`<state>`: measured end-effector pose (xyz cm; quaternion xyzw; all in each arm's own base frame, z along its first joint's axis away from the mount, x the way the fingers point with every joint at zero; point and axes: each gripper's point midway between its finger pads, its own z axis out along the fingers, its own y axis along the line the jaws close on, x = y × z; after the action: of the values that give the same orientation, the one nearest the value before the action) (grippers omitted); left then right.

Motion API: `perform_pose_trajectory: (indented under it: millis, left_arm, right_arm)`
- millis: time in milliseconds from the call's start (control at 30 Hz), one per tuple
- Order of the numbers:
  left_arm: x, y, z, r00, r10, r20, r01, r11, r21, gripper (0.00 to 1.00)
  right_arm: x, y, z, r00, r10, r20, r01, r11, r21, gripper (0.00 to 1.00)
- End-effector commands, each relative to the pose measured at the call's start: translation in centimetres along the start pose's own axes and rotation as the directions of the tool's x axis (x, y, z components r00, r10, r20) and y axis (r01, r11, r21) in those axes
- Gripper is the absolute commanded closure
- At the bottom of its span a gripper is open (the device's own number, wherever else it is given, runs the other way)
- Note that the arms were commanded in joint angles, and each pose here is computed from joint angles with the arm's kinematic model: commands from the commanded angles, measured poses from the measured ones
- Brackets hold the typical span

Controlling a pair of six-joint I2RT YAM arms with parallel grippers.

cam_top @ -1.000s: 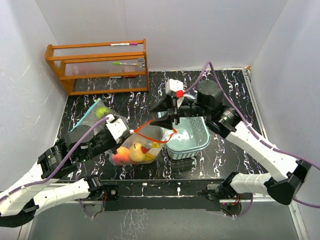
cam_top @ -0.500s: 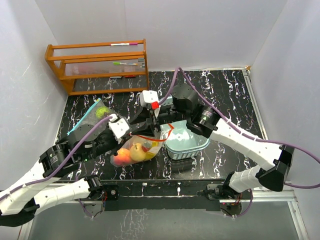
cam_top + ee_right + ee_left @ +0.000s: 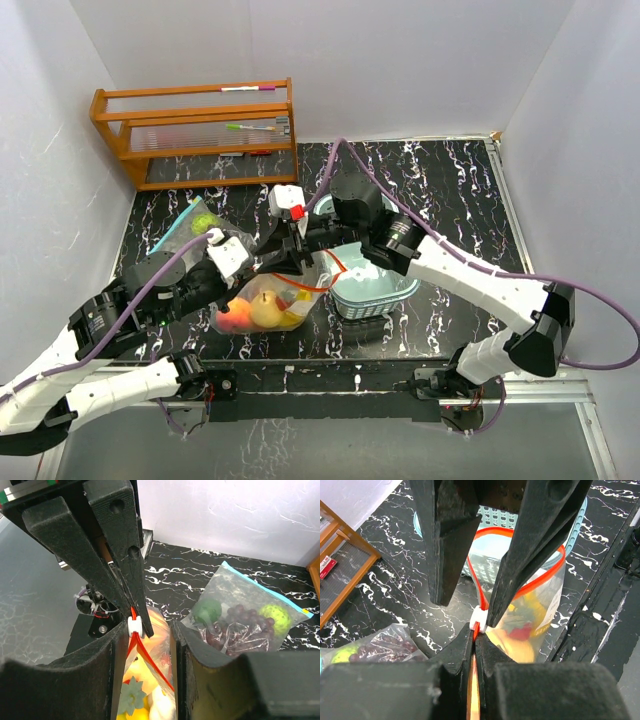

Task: Place the food in the zip-top bag and seal the zipper
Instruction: Zip the zipper food storage bag at the center of the board.

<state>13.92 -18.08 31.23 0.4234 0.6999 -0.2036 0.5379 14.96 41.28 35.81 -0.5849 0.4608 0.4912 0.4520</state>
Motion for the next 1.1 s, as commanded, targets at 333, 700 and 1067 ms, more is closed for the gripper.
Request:
perform_pose_trajectory:
  millis: [333, 700, 1067]
  left_arm:
    - [-1.6, 0.6, -1.0, 0.998, -0.022, 0.060, 0.023, 0.999, -0.023, 1.00]
    - [-1.6, 1.0, -1.3, 0.998, -0.020, 0.053, 0.022, 0.999, -0.046, 1.00]
    - [-4.0, 3.9, -4.0, 0.994, -0.015, 0.112, 0.035, 0.984, -0.175, 1.00]
  right_arm:
    - [-1.8, -0.6, 0.8, 0.997, -0.043, 0.059, 0.042, 0.999, 0.021, 0.88]
    - [-1.5, -1.1, 0.0, 0.998, -0.041, 0.055, 0.035, 0.995, 0.092, 0.92]
    - [1.6, -2.2, -1.7, 1.000, 0.003, -0.022, 0.002, 0.974, 0.226, 0.92]
